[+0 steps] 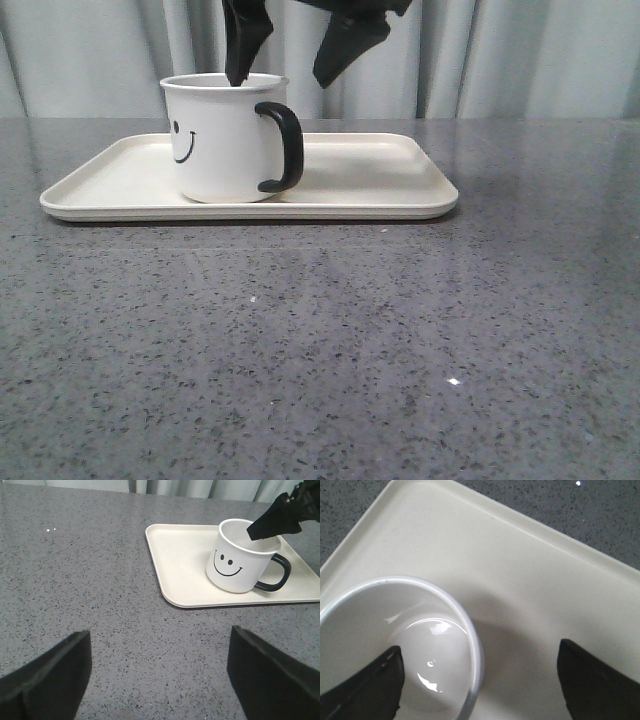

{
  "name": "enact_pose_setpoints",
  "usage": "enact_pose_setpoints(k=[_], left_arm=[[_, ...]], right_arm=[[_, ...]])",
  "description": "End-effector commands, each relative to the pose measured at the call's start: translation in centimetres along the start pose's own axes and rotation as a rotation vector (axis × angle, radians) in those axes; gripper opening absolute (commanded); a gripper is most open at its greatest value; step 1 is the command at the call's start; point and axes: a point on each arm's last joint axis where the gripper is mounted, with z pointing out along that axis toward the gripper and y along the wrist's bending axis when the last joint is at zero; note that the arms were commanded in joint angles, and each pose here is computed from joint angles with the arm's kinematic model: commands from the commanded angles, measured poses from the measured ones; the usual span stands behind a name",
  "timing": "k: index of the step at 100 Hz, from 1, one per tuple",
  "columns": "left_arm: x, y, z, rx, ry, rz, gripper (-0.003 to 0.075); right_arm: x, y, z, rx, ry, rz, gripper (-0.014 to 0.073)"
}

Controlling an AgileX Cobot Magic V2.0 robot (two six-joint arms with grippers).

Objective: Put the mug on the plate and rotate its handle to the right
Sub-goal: 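Lower the right gripper into the mug rim, then lift and rotate the mug with the right gripper, turning the handle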

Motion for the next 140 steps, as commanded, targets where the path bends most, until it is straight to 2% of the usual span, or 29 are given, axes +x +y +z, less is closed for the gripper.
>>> enact_pose_setpoints(k=[1,12,19,29,42,59,84,98,109,120,140], left_arm=[[-1.4,-0.3,-0.3,0.02,-0.098,-0.012,0.0547],[-1.4,-0.3,-0.3,0.02,-0.098,-0.012,0.0547],[-1.4,-0.3,-0.3,0.02,-0.098,-0.012,0.0547],[-1.4,-0.3,-0.3,0.02,-0.098,-0.012,0.0547],[-1.4,-0.3,-0.3,0.02,-0.098,-0.01,0.0547],[-1.4,-0.3,-0.3,0.02,-0.098,-0.01,0.0547],[-1.4,-0.3,-0.3,0.02,-0.096,-0.01,0.0547],[-1.4,-0.3,-0.3,0.02,-0.096,-0.01,0.0547],[-1.4,-0.3,-0.3,0.02,-0.096,-0.01,0.0547],[-1.4,-0.3,-0.3,0.02,-0.096,-0.01,0.0547],[-1.4,-0.3,-0.3,0.02,-0.096,-0.01,0.0547]], right_arm=[[-1.7,0.2,-2.5,0.0,-0.113,-0.009,0.0615],[-1.5,0.2,-2.1,0.001,-0.095,-0.008,0.0599],[-1.5,0.1,-2.0,0.001,-0.092,-0.008,0.0514],[-1.5,0.1,-2.0,0.001,-0.092,-0.008,0.0298],[-1.5,0.1,-2.0,0.001,-0.087,-0.008,-0.0071],[-2.1,0.4,-3.3,-0.001,-0.071,-0.048,-0.0057],[-4.0,1.4,-7.8,-0.022,-0.061,-0.491,-0.006],[-4.6,1.6,-9.1,-0.056,-0.089,-0.66,-0.0061],[-4.3,1.7,-9.3,-0.15,-0.091,-0.791,-0.0061],[-4.0,1.3,-8.8,-0.257,-0.085,-0.828,-0.0061],[-3.8,-0.6,-6.3,-0.28,-0.019,-0.793,-0.0061]])
